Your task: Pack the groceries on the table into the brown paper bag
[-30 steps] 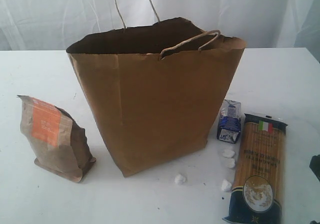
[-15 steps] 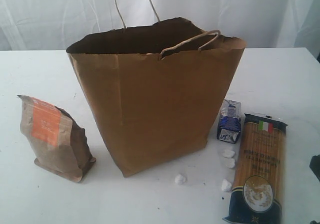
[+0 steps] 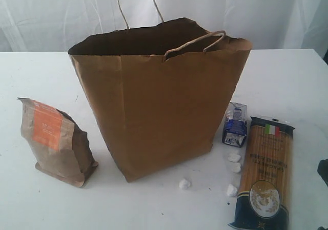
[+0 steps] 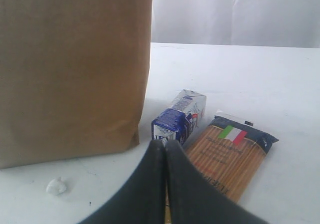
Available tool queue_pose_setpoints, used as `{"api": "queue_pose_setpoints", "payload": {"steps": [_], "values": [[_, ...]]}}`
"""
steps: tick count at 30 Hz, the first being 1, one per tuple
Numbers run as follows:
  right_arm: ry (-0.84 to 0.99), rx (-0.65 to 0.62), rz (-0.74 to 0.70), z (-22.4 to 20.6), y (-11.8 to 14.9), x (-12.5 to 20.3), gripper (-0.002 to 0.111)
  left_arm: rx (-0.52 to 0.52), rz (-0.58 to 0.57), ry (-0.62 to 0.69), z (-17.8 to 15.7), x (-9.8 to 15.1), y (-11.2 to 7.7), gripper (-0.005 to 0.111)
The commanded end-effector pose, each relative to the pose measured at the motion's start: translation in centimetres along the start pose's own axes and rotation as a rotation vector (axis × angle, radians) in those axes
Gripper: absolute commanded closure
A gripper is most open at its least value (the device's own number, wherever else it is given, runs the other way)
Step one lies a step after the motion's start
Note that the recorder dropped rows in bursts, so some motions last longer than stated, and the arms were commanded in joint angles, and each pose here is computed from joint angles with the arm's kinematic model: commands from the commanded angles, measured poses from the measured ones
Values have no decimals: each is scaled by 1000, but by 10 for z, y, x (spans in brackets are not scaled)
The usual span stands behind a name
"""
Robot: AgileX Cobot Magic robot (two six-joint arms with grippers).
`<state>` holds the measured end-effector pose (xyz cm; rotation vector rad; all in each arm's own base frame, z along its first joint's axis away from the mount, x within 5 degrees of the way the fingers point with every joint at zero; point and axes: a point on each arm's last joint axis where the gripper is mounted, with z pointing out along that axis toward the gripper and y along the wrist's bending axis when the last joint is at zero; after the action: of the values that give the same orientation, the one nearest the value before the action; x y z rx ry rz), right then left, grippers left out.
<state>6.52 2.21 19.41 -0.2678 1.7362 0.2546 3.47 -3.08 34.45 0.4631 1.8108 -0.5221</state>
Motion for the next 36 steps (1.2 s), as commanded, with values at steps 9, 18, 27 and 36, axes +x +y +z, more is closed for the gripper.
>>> {"api": "queue_pose_setpoints", "payload": {"steps": [9, 18, 27, 36], "values": [[2, 6, -4, 0, 0, 1, 108, 246, 478, 478, 69, -40, -11, 91], [2, 6, -4, 0, 0, 1, 108, 463, 657, 532, 88, -32, -21, 91], [2, 6, -4, 0, 0, 1, 108, 261, 812, 585, 104, -43, 5, 79], [2, 6, -4, 0, 0, 1, 108, 275, 845, 631, 140, -50, 27, 40]]}}
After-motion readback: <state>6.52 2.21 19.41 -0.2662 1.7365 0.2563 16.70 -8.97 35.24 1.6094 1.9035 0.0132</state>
